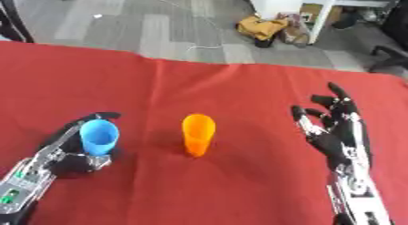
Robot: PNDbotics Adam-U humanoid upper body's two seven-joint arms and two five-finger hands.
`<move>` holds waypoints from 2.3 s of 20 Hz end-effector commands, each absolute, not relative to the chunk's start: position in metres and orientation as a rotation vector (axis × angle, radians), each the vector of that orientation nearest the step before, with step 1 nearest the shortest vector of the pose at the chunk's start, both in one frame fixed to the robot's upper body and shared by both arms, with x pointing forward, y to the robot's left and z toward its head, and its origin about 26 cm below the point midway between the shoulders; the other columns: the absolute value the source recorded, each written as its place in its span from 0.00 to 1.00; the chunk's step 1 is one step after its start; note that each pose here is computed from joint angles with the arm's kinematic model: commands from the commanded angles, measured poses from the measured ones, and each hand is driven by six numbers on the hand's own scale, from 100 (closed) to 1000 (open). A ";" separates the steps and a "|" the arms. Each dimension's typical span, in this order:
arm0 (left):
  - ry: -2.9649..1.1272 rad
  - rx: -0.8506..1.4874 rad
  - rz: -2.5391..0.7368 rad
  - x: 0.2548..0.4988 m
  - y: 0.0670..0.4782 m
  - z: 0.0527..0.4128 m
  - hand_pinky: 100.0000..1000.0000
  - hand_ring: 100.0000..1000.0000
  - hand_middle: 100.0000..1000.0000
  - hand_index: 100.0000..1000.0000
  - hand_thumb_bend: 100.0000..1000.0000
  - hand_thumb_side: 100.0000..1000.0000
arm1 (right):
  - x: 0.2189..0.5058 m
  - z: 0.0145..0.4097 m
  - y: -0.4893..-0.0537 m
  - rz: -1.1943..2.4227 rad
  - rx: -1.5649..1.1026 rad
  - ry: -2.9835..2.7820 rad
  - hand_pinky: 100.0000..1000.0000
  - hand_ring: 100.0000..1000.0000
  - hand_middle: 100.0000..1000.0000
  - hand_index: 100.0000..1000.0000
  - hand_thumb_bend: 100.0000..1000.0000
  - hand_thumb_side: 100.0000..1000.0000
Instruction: Pour the contents of one cup into another cup.
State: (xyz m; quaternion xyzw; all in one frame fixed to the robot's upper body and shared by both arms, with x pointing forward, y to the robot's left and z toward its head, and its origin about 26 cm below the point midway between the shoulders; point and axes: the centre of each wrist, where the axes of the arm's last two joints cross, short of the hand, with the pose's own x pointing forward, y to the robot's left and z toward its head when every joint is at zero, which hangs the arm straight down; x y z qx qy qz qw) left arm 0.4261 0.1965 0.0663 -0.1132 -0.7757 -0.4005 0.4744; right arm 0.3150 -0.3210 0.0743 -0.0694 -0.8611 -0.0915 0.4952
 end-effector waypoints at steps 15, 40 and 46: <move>-2.183 -0.270 -0.781 0.409 0.203 0.133 0.32 0.25 0.25 0.82 0.06 0.00 | 0.327 0.052 -0.316 -0.048 -0.167 -1.973 0.63 0.80 0.53 0.92 0.43 0.00; -2.191 -0.439 -0.795 0.388 0.185 0.145 0.45 0.26 0.25 0.82 0.06 0.00 | 0.374 0.059 -0.281 0.444 -0.035 -1.917 0.66 0.86 0.54 0.94 0.39 0.00; -2.202 -0.484 -0.817 0.383 0.179 0.151 0.46 0.26 0.25 0.82 0.06 0.00 | 0.385 0.056 -0.272 0.528 -0.012 -1.893 0.66 0.86 0.54 0.94 0.37 0.00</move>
